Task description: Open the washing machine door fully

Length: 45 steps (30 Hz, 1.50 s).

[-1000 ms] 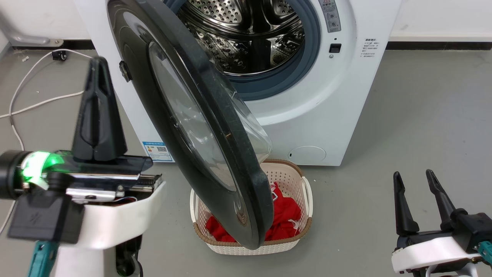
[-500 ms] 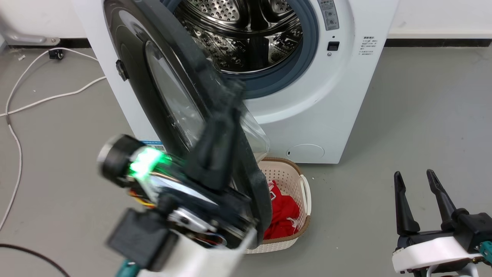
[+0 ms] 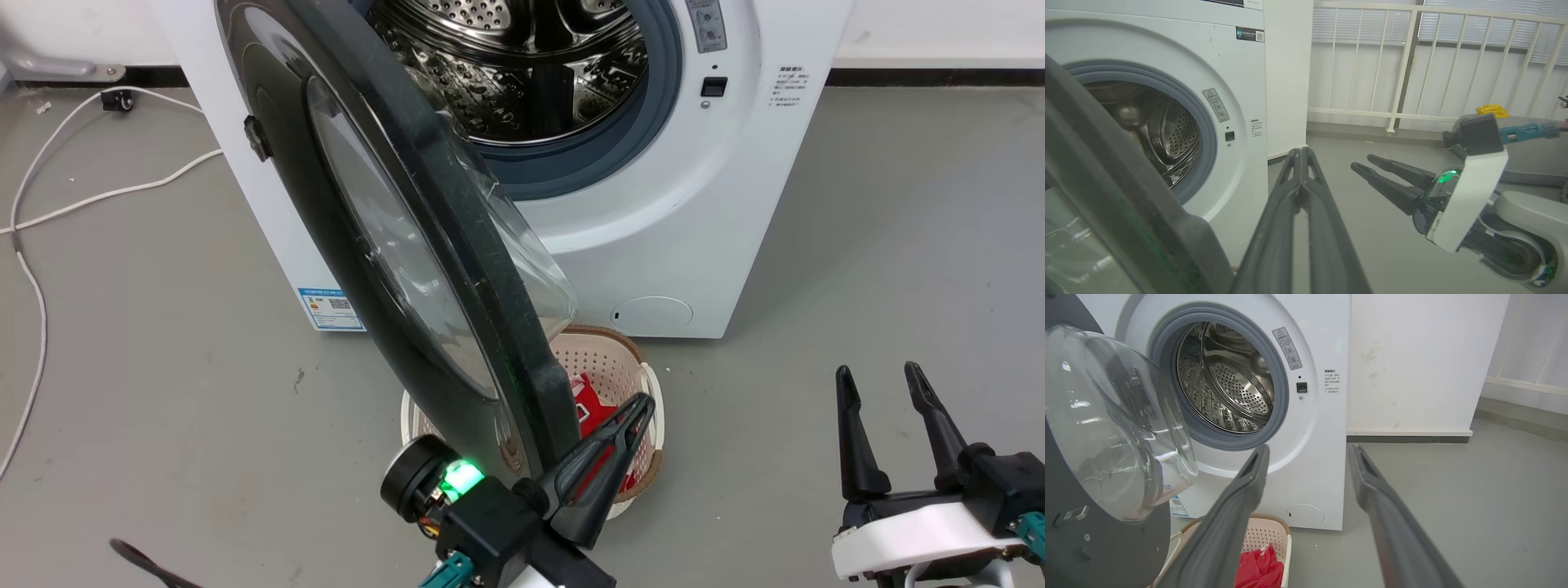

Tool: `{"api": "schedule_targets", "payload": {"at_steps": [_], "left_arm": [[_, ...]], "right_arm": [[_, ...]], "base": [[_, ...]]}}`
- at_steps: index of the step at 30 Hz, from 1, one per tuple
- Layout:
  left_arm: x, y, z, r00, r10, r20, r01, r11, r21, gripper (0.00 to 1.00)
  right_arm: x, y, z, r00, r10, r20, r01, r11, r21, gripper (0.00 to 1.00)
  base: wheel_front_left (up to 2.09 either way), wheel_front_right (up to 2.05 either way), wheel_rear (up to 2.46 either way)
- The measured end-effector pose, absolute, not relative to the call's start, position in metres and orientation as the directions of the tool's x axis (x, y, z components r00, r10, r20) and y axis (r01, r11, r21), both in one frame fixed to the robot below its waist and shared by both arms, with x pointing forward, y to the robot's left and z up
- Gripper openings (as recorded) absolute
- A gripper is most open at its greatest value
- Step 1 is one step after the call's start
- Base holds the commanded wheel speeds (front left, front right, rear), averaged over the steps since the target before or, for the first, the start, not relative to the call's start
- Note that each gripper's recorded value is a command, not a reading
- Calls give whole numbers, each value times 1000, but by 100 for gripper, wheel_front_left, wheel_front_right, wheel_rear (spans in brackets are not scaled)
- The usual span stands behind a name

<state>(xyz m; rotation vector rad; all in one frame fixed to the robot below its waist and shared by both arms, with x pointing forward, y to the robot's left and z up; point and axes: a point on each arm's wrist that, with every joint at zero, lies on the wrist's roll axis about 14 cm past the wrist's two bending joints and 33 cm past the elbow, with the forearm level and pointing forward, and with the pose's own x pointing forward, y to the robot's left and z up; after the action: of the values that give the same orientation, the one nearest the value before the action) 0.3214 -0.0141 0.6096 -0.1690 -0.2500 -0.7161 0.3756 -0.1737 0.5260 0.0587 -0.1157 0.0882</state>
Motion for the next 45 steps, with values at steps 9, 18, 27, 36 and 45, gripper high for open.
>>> {"api": "schedule_targets", "payload": {"at_steps": [9, 18, 27, 36, 45], "left_arm": [[339, -11, 578, 773, -605, 191, 625, 777, -70, 0], [360, -7, 565, 805, -569, 164, 586, 807, -78, 0], [367, -7, 556, 823, -548, 153, 564, 819, -103, 0], [364, 3, 554, 839, -518, 165, 537, 838, -99, 0], [348, 25, 549, 873, -464, 154, 480, 872, -96, 0]], "right_arm": [[378, -172, 522, 990, 89, 105, -96, 994, 60, 100], [377, -175, 516, 993, 77, 88, -83, 994, 74, 100], [379, -174, 516, 993, 79, 86, -86, 993, 83, 100], [379, -171, 517, 992, 88, 90, -96, 991, 92, 100], [381, -162, 517, 989, 113, 90, -122, 988, 94, 100]], "base": [[0, 0, 0], [0, 0, 0], [0, 0, 0], [0, 0, 0], [0, 0, 0]]}}
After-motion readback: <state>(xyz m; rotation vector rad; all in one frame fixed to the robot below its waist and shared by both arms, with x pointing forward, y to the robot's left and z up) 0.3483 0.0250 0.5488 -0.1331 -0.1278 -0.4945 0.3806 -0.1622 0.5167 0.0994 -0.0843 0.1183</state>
